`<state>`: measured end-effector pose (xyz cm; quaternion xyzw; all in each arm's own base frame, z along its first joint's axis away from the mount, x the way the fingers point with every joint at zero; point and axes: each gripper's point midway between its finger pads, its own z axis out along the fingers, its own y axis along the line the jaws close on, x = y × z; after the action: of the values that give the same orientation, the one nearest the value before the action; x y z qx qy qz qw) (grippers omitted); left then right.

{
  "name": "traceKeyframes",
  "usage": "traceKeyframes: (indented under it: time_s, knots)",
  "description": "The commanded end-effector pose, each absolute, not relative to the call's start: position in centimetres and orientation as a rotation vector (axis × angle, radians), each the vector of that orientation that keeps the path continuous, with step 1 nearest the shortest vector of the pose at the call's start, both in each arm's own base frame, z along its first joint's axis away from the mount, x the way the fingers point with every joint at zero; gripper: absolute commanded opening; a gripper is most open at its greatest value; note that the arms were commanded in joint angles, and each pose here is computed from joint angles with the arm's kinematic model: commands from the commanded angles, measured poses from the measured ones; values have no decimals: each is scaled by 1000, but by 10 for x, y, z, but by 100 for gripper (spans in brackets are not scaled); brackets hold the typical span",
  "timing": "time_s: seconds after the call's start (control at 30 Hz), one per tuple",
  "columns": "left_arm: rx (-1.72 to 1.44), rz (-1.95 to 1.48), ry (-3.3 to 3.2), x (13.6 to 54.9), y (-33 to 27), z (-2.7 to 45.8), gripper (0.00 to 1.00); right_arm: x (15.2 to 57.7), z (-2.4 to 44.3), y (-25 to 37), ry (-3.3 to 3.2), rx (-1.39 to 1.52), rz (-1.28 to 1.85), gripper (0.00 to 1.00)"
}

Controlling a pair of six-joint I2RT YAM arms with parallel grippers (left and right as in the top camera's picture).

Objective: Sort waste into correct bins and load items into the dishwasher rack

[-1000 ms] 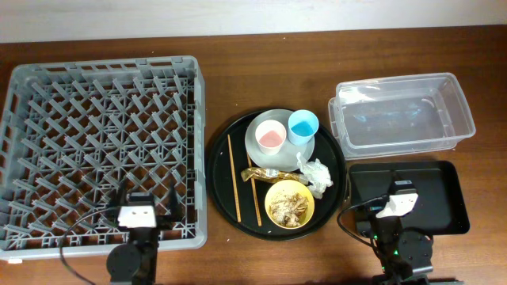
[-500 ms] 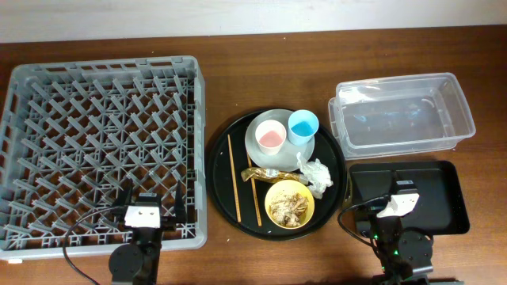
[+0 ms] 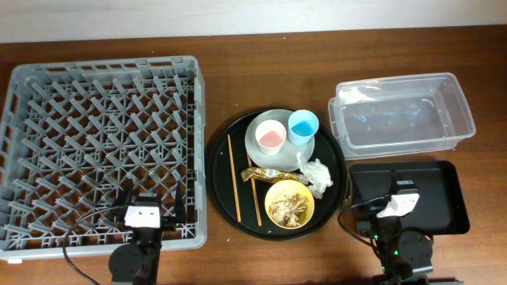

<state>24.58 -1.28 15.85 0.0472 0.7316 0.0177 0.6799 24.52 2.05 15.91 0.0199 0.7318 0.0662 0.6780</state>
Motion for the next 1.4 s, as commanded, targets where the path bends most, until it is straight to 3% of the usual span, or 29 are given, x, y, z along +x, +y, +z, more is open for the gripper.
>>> traceKeyframes:
  time_s: [0.0,0.17,0.37,0.53,0.77,0.9,1.07,1.2,1.33,1.37]
  knots:
    - [116,51,1606,246,-13,167,99,246,158,16,1639,66,132,99]
    - [119,60,1644,246,-12,157,99,245,156,18,1647,58,140,99]
    - [233,-147,1513,238,-48,197,100,246,160,19,1632,55,145,99]
    - [255,-175,1479,214,-52,266,99,239,199,30,1559,0,206,99]
    - [354,-139,1457,195,-57,397,99,218,314,27,1568,-15,184,99]
    - [423,-237,1678,219,-73,439,99,238,364,29,1774,-44,147,99]
    - [423,-307,2036,259,-77,439,100,279,381,36,2156,-75,127,99]
    - [419,-326,2146,298,-80,438,99,322,397,69,2308,-159,313,99]
    - [414,-336,2230,336,-83,414,99,345,378,101,2446,-224,533,99]
    - [412,-345,2267,342,-83,404,99,351,367,109,2483,-221,599,90]
